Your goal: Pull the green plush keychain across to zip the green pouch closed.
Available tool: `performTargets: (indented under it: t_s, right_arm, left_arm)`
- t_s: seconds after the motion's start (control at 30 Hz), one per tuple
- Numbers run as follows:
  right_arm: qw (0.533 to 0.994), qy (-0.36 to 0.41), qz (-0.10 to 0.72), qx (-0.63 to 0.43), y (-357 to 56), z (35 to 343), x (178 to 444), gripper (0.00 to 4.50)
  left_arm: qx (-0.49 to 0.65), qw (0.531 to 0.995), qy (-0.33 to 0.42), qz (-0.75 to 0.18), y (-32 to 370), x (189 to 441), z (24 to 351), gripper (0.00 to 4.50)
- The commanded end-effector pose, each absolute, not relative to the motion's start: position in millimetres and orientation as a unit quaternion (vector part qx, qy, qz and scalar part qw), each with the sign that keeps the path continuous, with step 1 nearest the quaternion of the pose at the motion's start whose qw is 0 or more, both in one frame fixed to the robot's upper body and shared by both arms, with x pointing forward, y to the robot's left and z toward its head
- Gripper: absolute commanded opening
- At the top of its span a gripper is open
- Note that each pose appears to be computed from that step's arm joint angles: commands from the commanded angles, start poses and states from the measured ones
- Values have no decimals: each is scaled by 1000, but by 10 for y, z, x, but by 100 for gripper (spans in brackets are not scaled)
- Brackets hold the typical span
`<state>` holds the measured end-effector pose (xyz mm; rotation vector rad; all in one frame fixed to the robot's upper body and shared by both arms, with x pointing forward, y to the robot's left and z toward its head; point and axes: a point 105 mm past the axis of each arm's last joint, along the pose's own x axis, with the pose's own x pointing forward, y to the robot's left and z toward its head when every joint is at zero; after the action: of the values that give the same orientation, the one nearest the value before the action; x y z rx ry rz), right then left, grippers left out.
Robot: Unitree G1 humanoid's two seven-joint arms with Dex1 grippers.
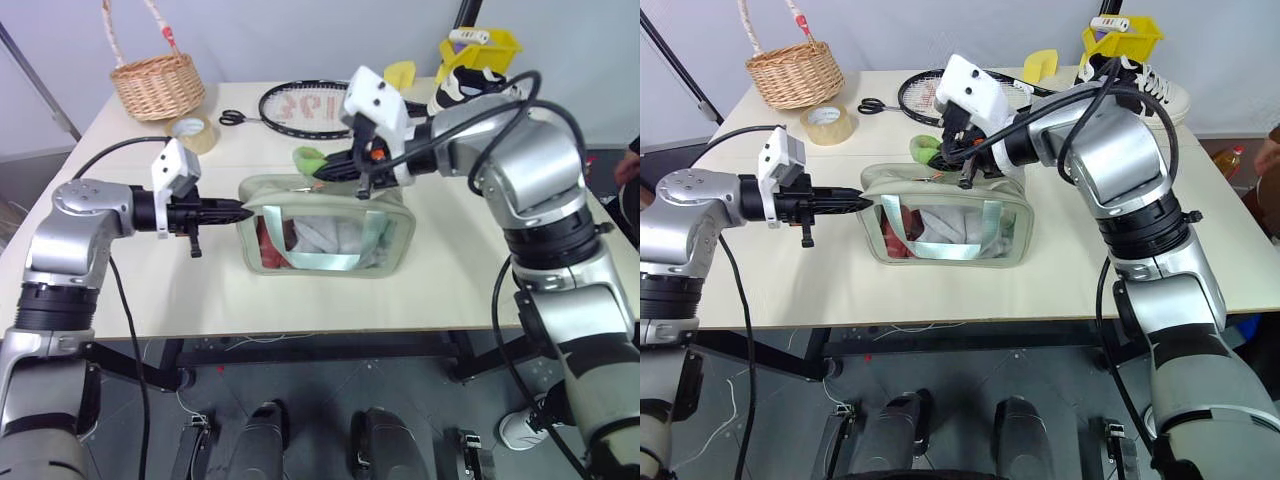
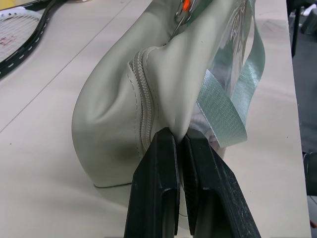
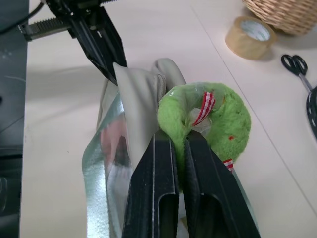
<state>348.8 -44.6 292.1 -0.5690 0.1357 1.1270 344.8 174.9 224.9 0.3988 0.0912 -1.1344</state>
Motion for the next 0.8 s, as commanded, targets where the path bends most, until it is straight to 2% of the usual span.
performTargets:
  t_s: [0.03, 0.2, 0.33, 0.43, 0.5, 0.57, 0.7, 0.8]
  right_arm:
    - [853, 45, 463, -235, -724, 3152, 3612, 1]
    - [918, 76, 307, -241, -1613, 3155, 3842, 1]
    - [936, 116, 182, -277, -2434, 3073, 3764, 1]
    - [929, 157, 110, -316, -2861, 2933, 3680, 1]
    - [921, 175, 104, -332, -2923, 2823, 3653, 1]
    - [905, 197, 134, -353, -2817, 2583, 3631, 1]
    - [868, 238, 206, -384, -2458, 2009, 3561, 1]
    - [854, 240, 249, -388, -2130, 1662, 3543, 1]
  left_arm:
    - [205, 825, 30, -525, 1792, 3454, 2343, 0]
    - [202, 831, 30, -517, 1838, 3466, 2341, 0]
    - [198, 837, 32, -510, 1879, 3455, 2324, 0]
    - [193, 839, 33, -508, 1892, 3434, 2317, 0]
    - [192, 841, 33, -506, 1900, 3431, 2320, 0]
    - [188, 842, 32, -505, 1899, 3421, 2323, 0]
    - [186, 843, 31, -504, 1894, 3407, 2325, 0]
    - [182, 844, 30, -503, 1889, 3391, 2336, 0]
